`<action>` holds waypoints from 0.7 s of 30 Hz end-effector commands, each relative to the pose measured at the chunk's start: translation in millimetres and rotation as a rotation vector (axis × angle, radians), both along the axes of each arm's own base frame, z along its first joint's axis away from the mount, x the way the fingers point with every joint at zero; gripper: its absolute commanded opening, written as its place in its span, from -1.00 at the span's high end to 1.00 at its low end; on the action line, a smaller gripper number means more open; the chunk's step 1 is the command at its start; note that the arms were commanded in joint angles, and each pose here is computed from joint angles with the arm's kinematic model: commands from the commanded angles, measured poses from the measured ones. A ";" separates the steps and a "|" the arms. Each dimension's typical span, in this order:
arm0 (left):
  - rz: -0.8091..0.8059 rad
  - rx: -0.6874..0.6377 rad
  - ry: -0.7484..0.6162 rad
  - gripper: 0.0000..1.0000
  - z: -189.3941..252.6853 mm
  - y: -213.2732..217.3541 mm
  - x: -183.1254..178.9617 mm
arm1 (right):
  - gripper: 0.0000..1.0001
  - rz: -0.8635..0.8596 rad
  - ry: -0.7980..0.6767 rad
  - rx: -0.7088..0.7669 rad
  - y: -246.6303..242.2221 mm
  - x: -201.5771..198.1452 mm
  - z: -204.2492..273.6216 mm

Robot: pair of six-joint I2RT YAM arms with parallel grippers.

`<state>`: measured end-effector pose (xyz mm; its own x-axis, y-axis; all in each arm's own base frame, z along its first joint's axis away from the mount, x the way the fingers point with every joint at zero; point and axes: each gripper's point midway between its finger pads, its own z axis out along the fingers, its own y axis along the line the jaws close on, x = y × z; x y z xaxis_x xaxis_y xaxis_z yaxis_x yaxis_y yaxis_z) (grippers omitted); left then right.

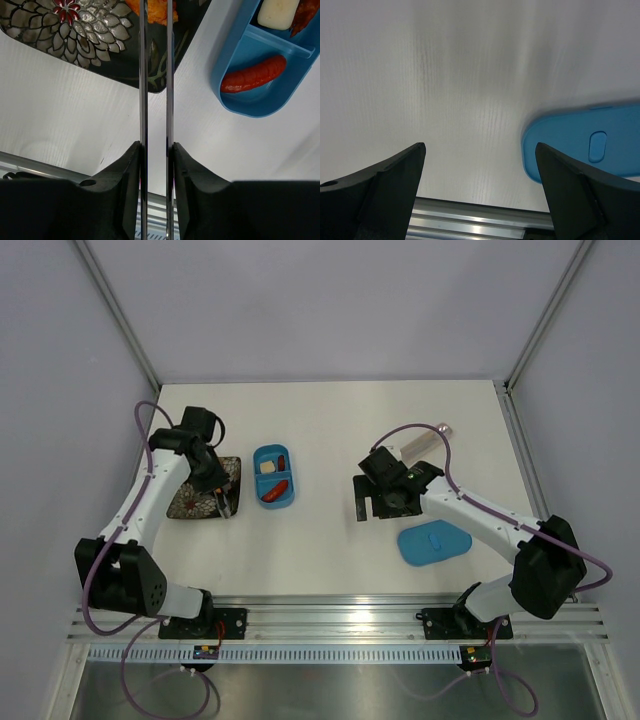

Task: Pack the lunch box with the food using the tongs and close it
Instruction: Pick up the fake food from the plate.

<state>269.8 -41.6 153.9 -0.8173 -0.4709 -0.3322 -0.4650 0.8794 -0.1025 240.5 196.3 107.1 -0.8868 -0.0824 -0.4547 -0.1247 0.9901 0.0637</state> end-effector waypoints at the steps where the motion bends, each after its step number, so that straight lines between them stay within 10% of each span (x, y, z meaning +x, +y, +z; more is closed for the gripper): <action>1: 0.018 0.016 -0.034 0.35 7.7 4.0 13.4 | -0.99 -0.012 -0.030 0.028 -1.9 -0.5 10.7; 21: -0.008 0.085 -0.052 0.23 13.2 16.2 29.3 | -0.99 -0.032 -0.028 0.039 -2.5 -2.3 13.1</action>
